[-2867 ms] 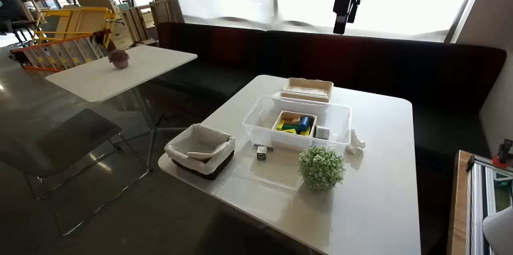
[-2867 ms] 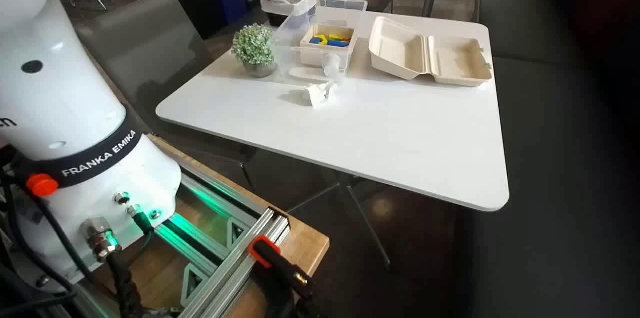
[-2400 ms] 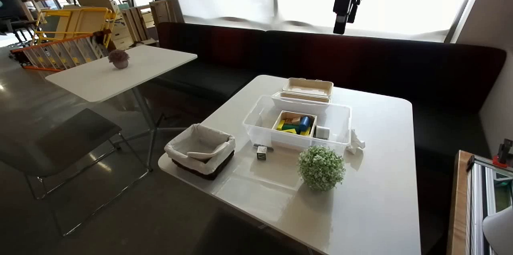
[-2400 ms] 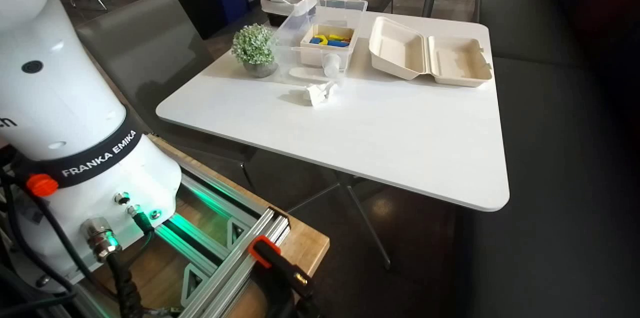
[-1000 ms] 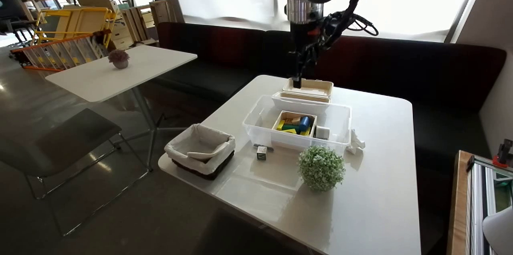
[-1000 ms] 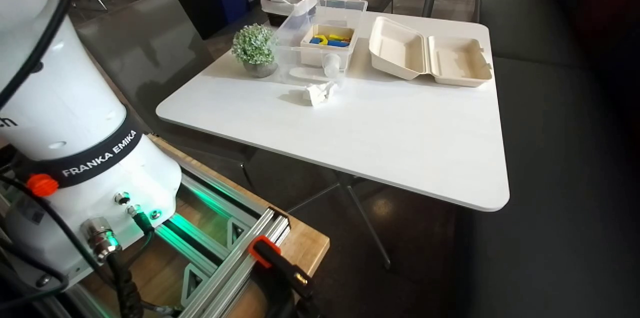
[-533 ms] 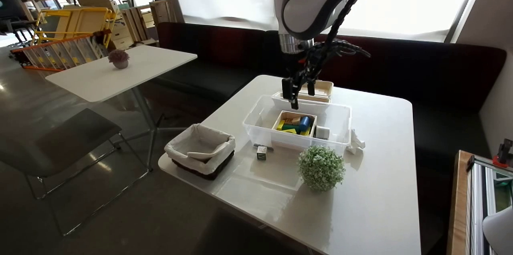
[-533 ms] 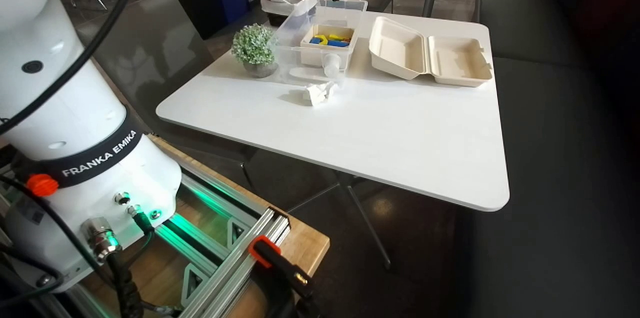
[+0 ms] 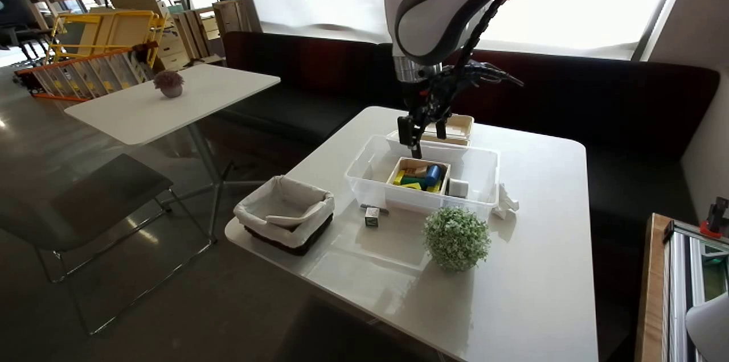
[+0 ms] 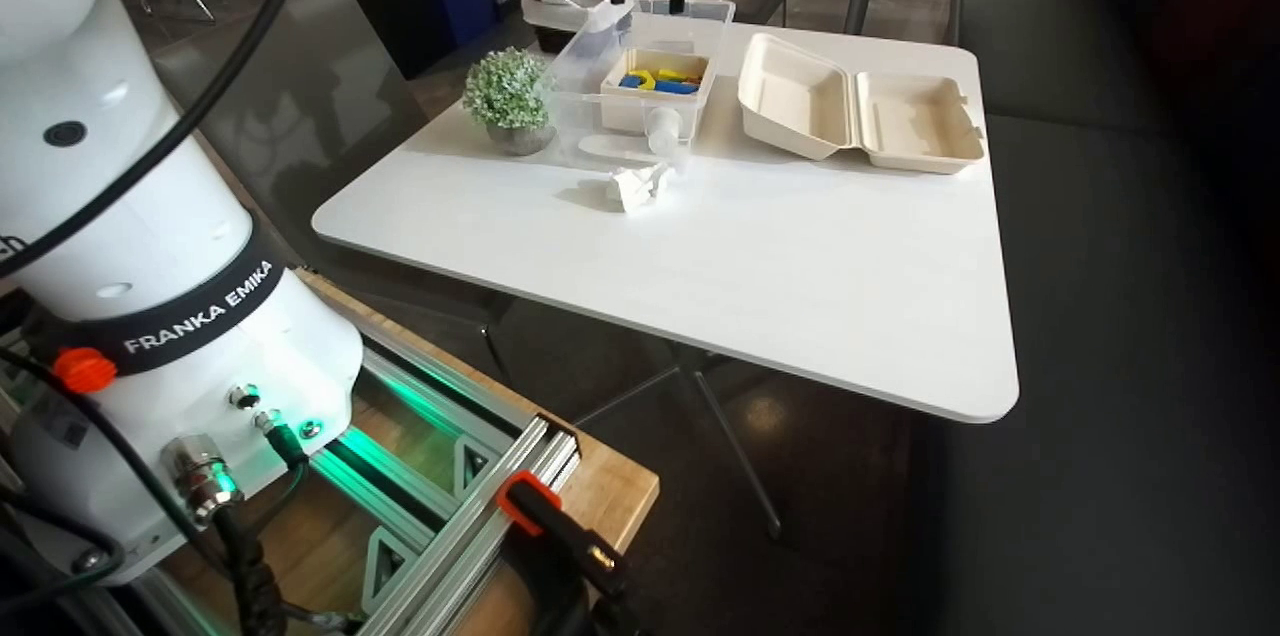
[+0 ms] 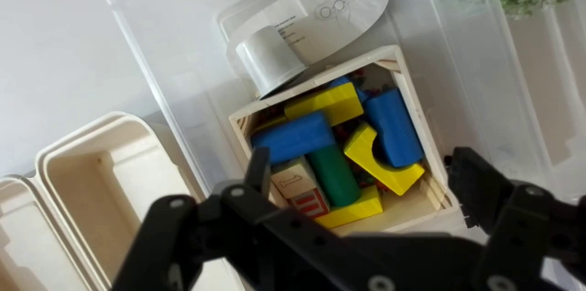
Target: Move the blue block to the disposable lunch pack
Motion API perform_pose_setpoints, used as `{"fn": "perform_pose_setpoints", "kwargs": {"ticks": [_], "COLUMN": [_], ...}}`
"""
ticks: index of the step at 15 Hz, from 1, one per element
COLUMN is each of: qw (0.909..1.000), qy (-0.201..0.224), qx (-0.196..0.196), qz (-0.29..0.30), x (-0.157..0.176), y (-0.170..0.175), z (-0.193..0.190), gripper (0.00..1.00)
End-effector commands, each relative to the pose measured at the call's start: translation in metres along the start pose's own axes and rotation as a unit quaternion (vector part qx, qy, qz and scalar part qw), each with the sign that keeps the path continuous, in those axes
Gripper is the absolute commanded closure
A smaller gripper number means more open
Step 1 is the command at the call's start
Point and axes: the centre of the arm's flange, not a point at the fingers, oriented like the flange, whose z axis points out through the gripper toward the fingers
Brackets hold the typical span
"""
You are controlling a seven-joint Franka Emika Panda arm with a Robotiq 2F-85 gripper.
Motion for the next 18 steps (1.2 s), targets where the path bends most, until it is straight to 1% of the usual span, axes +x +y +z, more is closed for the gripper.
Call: {"fn": "perform_pose_setpoints", "kwargs": {"ticks": [1,2,5,8,9,11,14,16,18], "qw": [0.9982,0.9956,0.9859,0.9703,0.9636,0.9481,0.9199,0.8979,0.8737], "qy": [-0.011,-0.021,-0.026,-0.028,-0.018,-0.007,0.000,0.004,-0.002], "qx": [0.014,0.024,0.031,0.020,0.014,0.010,0.002,-0.004,-0.018], "qz": [0.057,0.088,0.162,0.239,0.266,0.318,0.392,0.440,0.486], "x": [0.015,0.019,0.030,0.034,0.033,0.030,0.022,0.020,0.023], "y": [0.006,0.009,0.016,0.010,0.008,0.007,0.007,0.019,0.025], "z": [0.006,0.006,0.012,0.019,0.021,0.023,0.026,0.032,0.043], "gripper": [0.00,0.00,0.00,0.00,0.00,0.00,0.00,0.00,0.00]}}
